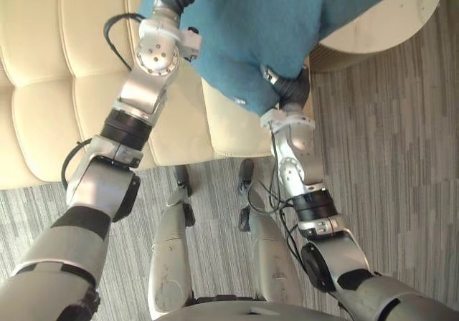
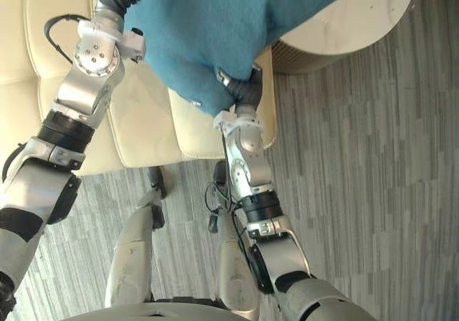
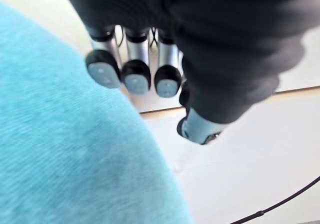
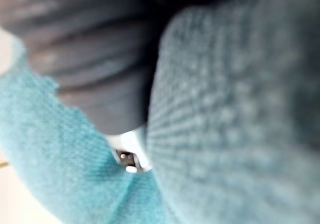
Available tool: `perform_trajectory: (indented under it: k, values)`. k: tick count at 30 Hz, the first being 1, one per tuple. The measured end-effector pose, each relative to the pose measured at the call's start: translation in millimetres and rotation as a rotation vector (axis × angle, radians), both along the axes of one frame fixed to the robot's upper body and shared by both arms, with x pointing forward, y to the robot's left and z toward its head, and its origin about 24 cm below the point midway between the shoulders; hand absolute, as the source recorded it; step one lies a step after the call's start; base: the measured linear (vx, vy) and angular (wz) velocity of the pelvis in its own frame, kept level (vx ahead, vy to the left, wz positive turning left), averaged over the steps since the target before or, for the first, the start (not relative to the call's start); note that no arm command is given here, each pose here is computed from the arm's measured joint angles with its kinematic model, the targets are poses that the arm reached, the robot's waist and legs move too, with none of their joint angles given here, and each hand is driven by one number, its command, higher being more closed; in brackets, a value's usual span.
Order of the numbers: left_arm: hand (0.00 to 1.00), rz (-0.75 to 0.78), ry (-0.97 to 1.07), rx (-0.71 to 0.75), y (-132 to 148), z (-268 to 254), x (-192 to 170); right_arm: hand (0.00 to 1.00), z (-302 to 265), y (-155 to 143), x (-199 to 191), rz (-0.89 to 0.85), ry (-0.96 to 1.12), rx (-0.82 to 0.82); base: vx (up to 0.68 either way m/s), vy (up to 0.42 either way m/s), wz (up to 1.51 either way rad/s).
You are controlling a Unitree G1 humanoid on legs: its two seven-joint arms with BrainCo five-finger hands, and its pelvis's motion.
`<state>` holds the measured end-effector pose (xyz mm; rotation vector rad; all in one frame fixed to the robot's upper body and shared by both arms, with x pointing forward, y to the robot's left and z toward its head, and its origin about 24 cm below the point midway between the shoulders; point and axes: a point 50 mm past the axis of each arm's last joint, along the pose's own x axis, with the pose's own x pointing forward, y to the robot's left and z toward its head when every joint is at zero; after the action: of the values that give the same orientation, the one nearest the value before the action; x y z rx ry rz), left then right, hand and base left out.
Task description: Pick up cushions and gather them together orderly.
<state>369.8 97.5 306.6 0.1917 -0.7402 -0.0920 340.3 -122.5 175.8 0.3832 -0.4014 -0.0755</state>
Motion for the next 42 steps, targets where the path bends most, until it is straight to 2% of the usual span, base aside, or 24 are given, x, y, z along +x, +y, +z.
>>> perform_trajectory:
  k: [3,4,14,18,24,29,35,38,42]
  values:
    - [1.00,-0.020,0.038,-0.022,2,-26,-6,1.00,-26,-8,-7,-0.015,0.073,-0.007,0.07,-0.039,0.11]
    - [0.00,-0.024,0.047,-0.027,2,-31,-7,1.00,-31,-9,-9,-0.018,0.087,-0.011,0.06,-0.037,0.06]
    - [0.00,-0.001,0.240,-0.181,23,-120,-32,1.00,-102,-32,-55,-0.058,0.276,-0.091,0.01,-0.013,-0.01]
    - [0.00,0.138,0.357,-0.245,60,-166,-47,1.00,-150,-50,-89,-0.096,0.450,-0.065,0.09,0.008,-0.13]
    - [0.00,0.292,0.515,-0.196,98,-216,-66,1.00,-195,-78,-131,-0.151,0.647,-0.074,0.12,0.018,-0.04]
    - [0.00,0.423,0.724,-0.094,118,-265,-72,1.00,-202,-76,-131,-0.114,0.677,-0.079,0.04,0.016,-0.13]
    - [0.00,0.497,0.955,-0.023,140,-312,-84,1.00,-203,-75,-125,-0.104,0.679,-0.081,-0.02,0.004,-0.03]
    - [0.00,0.499,1.008,0.029,141,-319,-80,1.00,-196,-76,-117,-0.100,0.650,-0.090,-0.05,-0.003,-0.04]
    - [0.00,0.446,1.019,0.120,124,-313,-57,1.00,-177,-69,-96,-0.077,0.563,-0.095,-0.09,-0.010,-0.07]
